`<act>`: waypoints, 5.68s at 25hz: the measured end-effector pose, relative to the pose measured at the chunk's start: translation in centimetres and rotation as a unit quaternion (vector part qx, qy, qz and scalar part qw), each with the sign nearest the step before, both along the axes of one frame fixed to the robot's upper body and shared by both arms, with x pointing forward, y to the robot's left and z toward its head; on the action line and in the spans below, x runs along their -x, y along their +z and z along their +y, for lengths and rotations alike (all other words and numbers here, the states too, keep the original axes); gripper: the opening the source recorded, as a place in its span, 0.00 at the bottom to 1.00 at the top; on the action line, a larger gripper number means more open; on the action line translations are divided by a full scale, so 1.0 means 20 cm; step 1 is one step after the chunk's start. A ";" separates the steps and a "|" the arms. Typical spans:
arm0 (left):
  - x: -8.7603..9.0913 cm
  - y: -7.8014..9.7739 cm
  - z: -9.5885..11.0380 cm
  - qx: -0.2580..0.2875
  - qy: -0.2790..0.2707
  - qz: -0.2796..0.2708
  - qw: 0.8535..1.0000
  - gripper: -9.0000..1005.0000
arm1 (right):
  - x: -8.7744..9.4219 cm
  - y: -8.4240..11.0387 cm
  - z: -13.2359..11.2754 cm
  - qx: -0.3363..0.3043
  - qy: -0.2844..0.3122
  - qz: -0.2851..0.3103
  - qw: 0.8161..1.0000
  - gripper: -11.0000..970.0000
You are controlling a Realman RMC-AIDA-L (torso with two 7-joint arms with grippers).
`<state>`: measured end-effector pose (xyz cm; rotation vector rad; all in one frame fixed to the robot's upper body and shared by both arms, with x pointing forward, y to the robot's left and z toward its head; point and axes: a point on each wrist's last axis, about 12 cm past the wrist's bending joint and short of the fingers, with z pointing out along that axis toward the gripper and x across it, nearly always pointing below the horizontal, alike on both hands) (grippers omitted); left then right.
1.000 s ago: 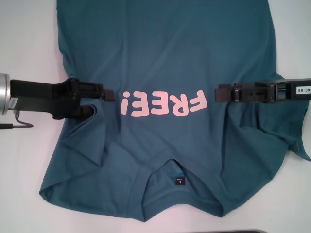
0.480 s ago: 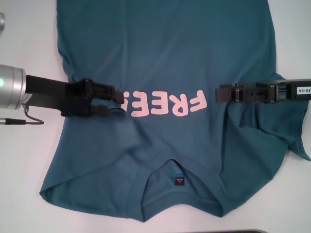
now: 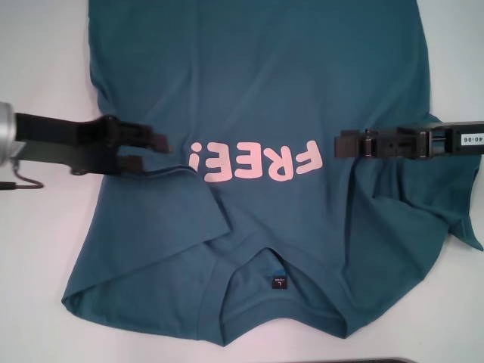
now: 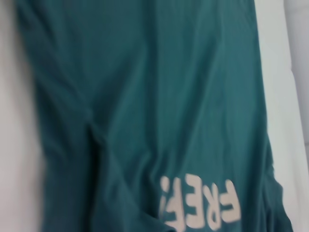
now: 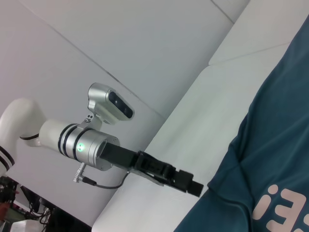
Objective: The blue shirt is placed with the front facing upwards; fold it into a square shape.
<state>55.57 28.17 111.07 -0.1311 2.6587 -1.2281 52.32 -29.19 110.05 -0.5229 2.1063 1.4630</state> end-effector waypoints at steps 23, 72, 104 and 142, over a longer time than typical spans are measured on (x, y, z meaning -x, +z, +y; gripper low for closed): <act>-0.01 -0.14 0.04 -0.039 0.052 0.016 0.998 0.64 | 0.00 0.00 -0.01 0.000 -0.001 0.002 1.000 0.87; 0.56 -0.20 0.02 0.130 -0.238 -0.476 0.837 0.65 | 0.15 0.04 -0.57 0.181 -0.062 0.177 0.965 0.83; 0.54 -0.19 0.03 0.125 -0.219 -0.487 0.836 0.64 | 0.09 -0.05 -0.58 0.183 -0.159 0.213 0.947 0.81; 0.54 -0.19 0.03 0.125 -0.219 -0.488 0.836 0.64 | -0.01 -0.07 -0.48 0.213 -0.135 0.192 0.949 0.78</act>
